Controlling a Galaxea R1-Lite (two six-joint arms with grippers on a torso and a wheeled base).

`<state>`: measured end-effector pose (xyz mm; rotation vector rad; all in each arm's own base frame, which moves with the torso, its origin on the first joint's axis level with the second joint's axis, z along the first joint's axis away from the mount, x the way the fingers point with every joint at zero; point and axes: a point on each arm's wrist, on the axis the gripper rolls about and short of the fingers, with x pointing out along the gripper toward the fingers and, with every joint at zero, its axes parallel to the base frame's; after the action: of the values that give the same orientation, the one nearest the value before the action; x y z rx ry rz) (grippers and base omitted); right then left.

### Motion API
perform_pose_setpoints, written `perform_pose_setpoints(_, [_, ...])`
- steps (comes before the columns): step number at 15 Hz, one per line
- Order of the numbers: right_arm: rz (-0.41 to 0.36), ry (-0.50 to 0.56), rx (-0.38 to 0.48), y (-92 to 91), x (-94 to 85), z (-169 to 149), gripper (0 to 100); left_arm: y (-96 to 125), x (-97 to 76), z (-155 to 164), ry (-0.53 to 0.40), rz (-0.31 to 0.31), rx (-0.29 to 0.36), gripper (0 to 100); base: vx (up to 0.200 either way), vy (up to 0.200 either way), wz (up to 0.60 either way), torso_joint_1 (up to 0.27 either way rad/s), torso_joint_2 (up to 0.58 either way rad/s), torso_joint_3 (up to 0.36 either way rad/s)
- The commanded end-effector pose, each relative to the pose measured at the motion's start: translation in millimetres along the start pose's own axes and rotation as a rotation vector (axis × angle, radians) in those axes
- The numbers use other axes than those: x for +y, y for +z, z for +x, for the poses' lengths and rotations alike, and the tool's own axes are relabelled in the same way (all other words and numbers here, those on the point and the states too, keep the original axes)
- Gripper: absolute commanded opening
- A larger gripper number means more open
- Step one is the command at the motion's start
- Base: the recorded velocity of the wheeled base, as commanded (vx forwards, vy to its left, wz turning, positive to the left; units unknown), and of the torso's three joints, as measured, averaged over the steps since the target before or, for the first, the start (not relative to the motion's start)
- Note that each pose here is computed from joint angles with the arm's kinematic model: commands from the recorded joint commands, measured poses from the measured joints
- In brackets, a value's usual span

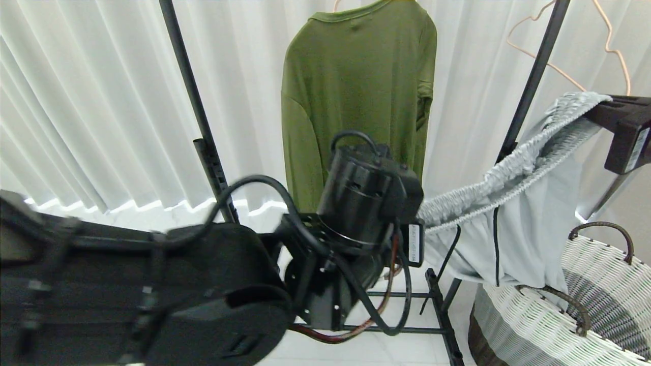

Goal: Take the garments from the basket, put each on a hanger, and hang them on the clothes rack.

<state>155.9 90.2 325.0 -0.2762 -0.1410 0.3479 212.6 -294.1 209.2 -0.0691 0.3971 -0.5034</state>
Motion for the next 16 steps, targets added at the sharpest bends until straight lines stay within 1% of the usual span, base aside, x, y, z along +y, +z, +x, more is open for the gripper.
perform_pose_setpoints(1, [-0.005, 0.018, -0.004, 0.9, 3.1, 12, 0, 56, 21.9, -75, -0.015, -0.049, -0.119, 0, 0.000, 0.000, 0.00, 0.000, 0.00, 0.000])
perform_pose_setpoints(2, [0.005, 0.074, -0.070, 8.1, 13.0, 19, 0, 75, 31.9, -108, -0.020, -0.065, -0.156, 0, 0.000, 0.000, 0.00, 0.000, 0.00, 0.000])
perform_pose_setpoints(4, [0.014, 0.116, -0.117, 17.3, 26.6, 32, 0, 98, 43.4, -153, -0.031, -0.083, -0.204, 0, 0.000, 0.000, 0.00, 0.000, 0.00, 0.000])
perform_pose_setpoints(5, [0.004, 0.126, -0.128, 21.3, 30.2, 37, 0, 104, 51.9, -174, -0.018, -0.073, -0.202, 0, 0.000, 0.000, 0.00, 0.000, 0.00, 0.000])
perform_pose_setpoints(7, [-0.023, 0.132, -0.150, 28.3, 32.8, 43, 0, 93, 74.2, -199, 0.066, -0.012, -0.129, 0, 0.000, 0.000, 0.00, 0.000, 0.00, 0.000])
perform_pose_setpoints(8, [-0.033, 0.141, -0.160, 32.1, 35.7, 45, 0, 89, 81.0, -209, 0.092, 0.021, -0.129, 0, 0.000, 0.000, 0.00, 0.000, 0.00, 0.000])
perform_pose_setpoints(9, [-0.040, 0.150, -0.171, 35.8, 38.4, 47, 0, 89, 84.3, -219, 0.101, 0.057, -0.151, 0, 0.000, 0.000, 0.00, 0.000, 0.00, 0.000])
perform_pose_setpoints(11, [-0.051, 0.155, -0.196, 45.1, 41.3, 52, 0, 94, 86.1, -227, 0.110, 0.145, -0.178, 0, 0.000, 0.000, 0.00, 0.000, 0.00, 0.000])
perform_pose_setpoints(12, [-0.056, 0.150, -0.215, 54.3, 39.5, 53, 0, 100, 86.1, -232, 0.120, 0.191, -0.201, 0, 0.000, 0.000, 0.00, 0.000, 0.00, 0.000])
perform_pose_setpoints(13, [-0.059, 0.147, -0.217, 57.0, 38.4, 53, 0, 103, 85.7, -233, 0.122, 0.204, -0.210, 0, 0.000, 0.000, 0.00, 0.000, 0.00, 0.000])
perform_pose_setpoints(14, [-0.062, 0.146, -0.224, 65.6, 35.1, 51, 0, 112, 84.4, -237, 0.121, 0.224, -0.241, 0, 0.000, 0.000, 0.00, 0.000, 0.00, 0.000])
perform_pose_setpoints(15, [-0.070, 0.149, -0.203, 73.2, 29.7, 46, 0, 124, 80.9, -238, 0.126, 0.245, -0.273, 0, 0.000, 0.000, 0.00, 0.000, 0.00, 0.000])
perform_pose_setpoints(16, [-0.075, 0.154, -0.192, 76.1, 27.1, 41, 0, 129, 80.0, -239, 0.131, 0.254, -0.285, 0, 0.000, 0.000, 0.00, 0.000, 0.00, 0.000])
